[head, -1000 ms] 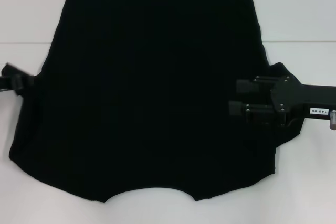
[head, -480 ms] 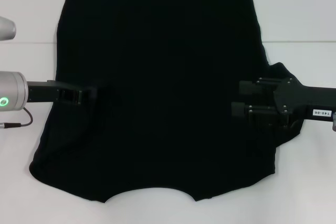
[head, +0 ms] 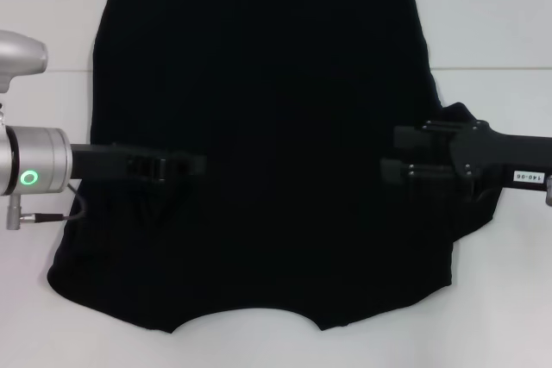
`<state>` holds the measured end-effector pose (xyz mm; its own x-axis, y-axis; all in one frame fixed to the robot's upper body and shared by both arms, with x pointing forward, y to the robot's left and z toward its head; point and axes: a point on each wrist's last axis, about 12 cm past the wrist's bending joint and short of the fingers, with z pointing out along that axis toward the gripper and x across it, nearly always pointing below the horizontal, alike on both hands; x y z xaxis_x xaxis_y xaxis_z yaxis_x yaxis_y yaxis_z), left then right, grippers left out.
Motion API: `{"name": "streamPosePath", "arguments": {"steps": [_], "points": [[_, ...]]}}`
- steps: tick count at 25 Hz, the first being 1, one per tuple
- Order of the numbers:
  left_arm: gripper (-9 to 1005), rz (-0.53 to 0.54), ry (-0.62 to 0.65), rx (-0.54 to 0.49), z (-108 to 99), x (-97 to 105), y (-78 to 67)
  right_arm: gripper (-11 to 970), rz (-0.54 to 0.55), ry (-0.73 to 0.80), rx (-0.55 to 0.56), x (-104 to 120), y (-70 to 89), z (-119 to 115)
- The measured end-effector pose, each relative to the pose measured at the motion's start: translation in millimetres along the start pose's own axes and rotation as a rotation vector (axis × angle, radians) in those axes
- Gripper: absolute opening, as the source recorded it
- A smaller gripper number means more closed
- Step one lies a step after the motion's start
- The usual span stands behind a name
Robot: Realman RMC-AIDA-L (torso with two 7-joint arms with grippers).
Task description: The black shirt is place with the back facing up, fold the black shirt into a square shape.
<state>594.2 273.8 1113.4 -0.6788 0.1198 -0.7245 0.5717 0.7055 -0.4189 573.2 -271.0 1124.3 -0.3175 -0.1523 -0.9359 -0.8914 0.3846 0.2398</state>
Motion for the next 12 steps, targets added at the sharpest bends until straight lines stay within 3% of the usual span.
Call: {"name": "streamPosePath", "arguments": {"steps": [5, 6, 7, 8, 12], "points": [[336, 0.046, -0.100, 0.191, -10.2, -0.4, -17.2, 731, 0.144, 0.022, 0.079, -9.8, -14.6, -13.2], [385, 0.125, -0.196, 0.301, -15.3, 4.2, -27.3, 731, 0.249, 0.049, 0.137, -14.2, -23.5, -22.8], [434, 0.174, -0.253, 0.339, -16.7, 7.8, -30.9, 731, 0.281, 0.061, 0.164, -15.7, -27.2, -27.3], [482, 0.174, -0.253, 0.339, -16.7, 7.8, -30.9, 731, 0.281, 0.061, 0.164, -15.7, -27.2, -27.3], [622, 0.351, -0.415, 0.398, -9.0, 27.1, -43.1, 731, 0.496, 0.154, 0.312, -18.0, -45.5, -49.4]]}}
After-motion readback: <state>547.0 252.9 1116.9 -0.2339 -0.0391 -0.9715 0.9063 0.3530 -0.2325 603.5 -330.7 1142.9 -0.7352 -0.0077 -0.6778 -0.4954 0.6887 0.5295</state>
